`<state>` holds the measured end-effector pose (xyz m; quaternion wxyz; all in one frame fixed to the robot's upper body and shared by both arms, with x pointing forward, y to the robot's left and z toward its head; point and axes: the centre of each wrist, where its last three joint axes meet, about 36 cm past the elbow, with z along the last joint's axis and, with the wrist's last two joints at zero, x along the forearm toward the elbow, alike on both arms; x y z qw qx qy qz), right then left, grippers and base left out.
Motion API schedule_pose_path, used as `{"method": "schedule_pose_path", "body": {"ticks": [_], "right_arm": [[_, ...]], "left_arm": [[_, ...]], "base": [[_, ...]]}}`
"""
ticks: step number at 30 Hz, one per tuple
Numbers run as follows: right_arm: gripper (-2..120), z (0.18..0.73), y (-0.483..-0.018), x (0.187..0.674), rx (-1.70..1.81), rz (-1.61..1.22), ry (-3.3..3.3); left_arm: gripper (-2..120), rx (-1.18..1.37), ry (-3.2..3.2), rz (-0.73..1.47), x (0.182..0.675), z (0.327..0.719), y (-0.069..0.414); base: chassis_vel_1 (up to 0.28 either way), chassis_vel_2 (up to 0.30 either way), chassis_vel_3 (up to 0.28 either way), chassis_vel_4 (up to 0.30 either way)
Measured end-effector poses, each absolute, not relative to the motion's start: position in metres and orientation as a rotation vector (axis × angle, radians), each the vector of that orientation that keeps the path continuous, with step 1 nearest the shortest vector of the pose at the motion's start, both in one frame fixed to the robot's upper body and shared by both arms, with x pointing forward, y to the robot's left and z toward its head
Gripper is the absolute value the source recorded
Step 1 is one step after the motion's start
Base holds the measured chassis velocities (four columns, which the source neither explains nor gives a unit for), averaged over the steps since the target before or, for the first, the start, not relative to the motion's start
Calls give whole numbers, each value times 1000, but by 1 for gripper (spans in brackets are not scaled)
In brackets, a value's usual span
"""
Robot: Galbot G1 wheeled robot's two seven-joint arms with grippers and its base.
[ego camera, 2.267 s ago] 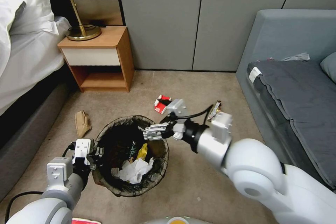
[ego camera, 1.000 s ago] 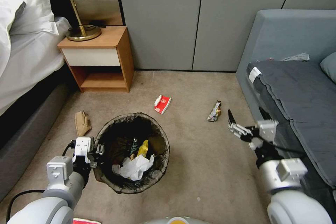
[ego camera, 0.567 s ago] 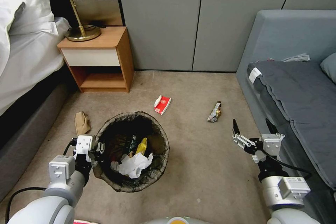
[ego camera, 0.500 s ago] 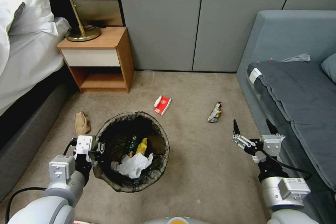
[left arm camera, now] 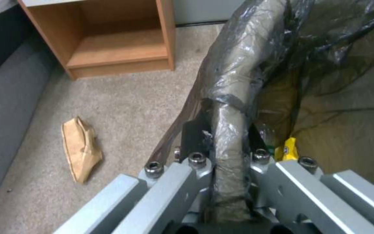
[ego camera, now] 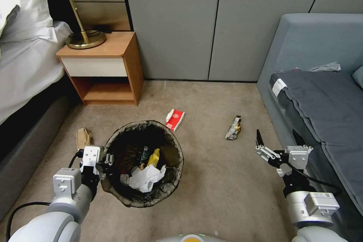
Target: Pick up the trash bin, then pick up the garbage from the floor and place it into the trash bin.
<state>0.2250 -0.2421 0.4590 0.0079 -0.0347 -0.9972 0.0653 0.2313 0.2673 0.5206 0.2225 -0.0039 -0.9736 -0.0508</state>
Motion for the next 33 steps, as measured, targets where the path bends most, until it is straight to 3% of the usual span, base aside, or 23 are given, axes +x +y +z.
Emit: {"method": "schedule_pose_path", "body": {"ticks": [33], "right_arm": [[100,457,-238,227,-81,195,-3109]], "left_arm": [[1,-19,-2693,-124,232,521,268]], "base": [[-80,81,80,-83]]}}
